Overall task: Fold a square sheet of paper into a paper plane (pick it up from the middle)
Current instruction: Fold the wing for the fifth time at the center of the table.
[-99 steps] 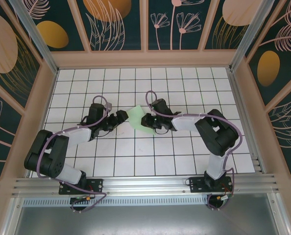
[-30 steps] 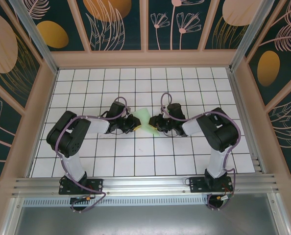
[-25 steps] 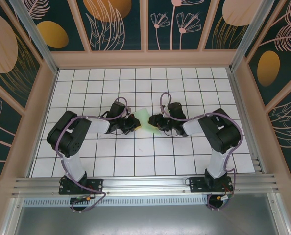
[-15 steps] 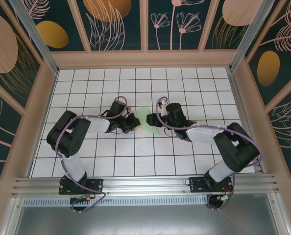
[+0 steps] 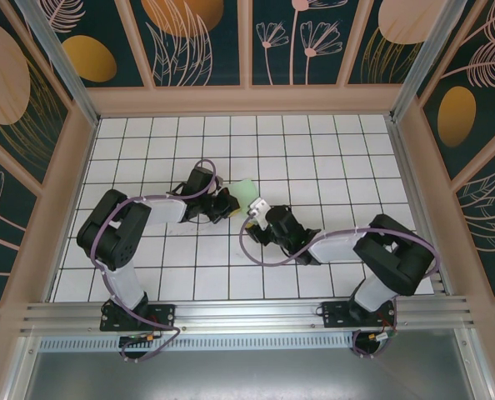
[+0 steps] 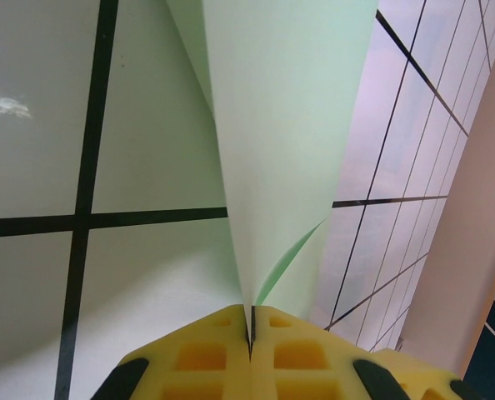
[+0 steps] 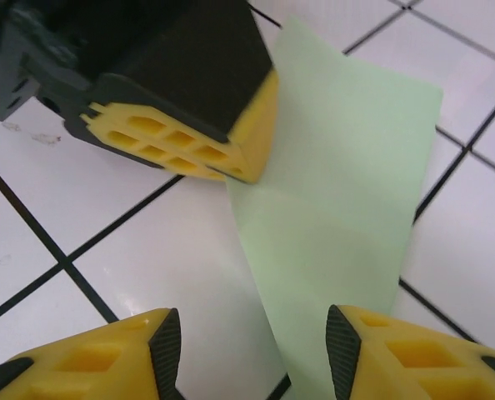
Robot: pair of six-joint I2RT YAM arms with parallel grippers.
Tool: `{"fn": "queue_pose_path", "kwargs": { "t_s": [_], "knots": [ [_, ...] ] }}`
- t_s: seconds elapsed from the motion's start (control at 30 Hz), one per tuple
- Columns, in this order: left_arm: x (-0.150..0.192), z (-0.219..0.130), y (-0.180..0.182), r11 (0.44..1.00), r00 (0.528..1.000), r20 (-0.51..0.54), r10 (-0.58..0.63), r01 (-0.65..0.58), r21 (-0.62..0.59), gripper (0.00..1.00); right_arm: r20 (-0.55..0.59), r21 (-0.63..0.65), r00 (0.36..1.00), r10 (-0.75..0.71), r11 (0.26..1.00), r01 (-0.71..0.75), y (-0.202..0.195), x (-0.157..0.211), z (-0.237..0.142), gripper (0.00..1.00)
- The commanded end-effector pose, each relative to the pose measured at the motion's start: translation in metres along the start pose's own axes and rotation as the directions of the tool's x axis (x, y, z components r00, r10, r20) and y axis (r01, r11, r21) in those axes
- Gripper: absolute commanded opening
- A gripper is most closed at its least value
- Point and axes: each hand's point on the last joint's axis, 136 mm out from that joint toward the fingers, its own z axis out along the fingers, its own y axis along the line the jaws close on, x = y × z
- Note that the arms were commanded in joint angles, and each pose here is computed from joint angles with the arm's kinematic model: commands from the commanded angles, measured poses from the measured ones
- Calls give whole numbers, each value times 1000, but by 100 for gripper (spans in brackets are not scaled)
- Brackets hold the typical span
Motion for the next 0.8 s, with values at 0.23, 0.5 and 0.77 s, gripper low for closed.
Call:
{"fn": "queue_pose_path", "kwargs": {
  "t_s": [0.23, 0.5, 0.77],
  "knots": [
    [0, -8, -20, 999, 1000, -8, 10, -10, 30, 0, 54, 154, 970, -236, 962, 225, -9, -6, 26, 48],
    [1, -8, -20, 1000, 1000, -13, 9, -8, 28, 0, 65, 224, 960, -271, 942, 251, -18, -11, 41, 44],
    [1, -10, -22, 1000, 1000, -10, 10, -9, 28, 0, 59, 207, 957, -283, 942, 265, -15, -7, 48, 21]
  ]
}}
